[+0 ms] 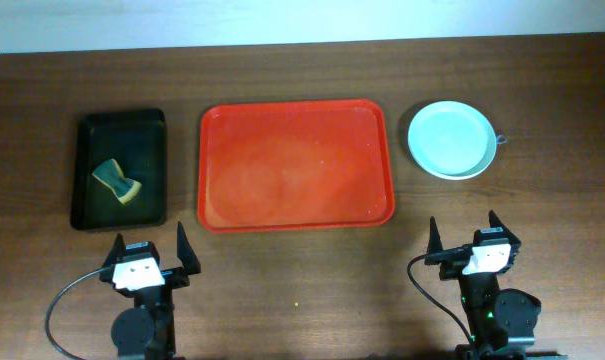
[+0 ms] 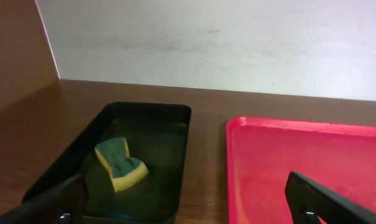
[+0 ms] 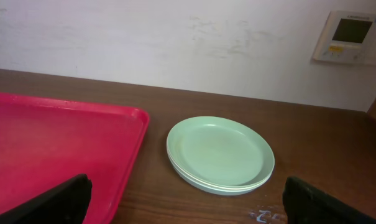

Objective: Clean dirty plates on tray and stack at the side

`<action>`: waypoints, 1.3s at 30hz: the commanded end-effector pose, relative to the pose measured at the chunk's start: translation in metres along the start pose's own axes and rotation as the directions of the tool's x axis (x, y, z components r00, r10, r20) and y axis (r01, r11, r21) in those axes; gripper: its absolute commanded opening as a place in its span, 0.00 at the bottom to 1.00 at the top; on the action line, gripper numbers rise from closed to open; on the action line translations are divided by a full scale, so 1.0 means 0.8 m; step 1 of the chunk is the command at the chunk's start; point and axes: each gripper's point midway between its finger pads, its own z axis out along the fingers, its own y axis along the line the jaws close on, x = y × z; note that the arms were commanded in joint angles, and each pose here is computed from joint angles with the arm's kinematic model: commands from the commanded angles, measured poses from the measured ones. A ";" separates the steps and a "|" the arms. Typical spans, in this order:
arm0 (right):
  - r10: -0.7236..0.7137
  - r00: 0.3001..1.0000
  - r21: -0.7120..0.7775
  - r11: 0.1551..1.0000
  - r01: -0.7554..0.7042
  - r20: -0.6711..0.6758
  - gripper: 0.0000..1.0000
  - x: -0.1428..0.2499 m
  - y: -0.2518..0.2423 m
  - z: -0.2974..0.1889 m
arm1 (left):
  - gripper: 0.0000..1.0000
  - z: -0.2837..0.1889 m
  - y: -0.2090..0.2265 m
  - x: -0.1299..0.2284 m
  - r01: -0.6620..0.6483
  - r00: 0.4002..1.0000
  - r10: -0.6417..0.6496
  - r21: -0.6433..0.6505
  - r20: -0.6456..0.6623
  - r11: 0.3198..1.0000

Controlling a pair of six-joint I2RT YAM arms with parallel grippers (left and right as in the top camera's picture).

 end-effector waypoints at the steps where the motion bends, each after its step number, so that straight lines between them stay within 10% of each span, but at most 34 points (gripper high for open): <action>1: 0.005 1.000 0.008 1.000 -0.005 -0.003 0.99 0.003 -0.002 0.000 | 0.99 0.000 -0.002 0.003 -0.072 0.997 0.072 0.012 -0.001 0.997; 39: 0.005 1.000 0.008 1.000 -0.005 -0.003 0.98 0.003 -0.002 0.000 | 0.99 -0.001 -0.020 0.005 -0.066 0.998 0.067 0.094 -0.004 0.993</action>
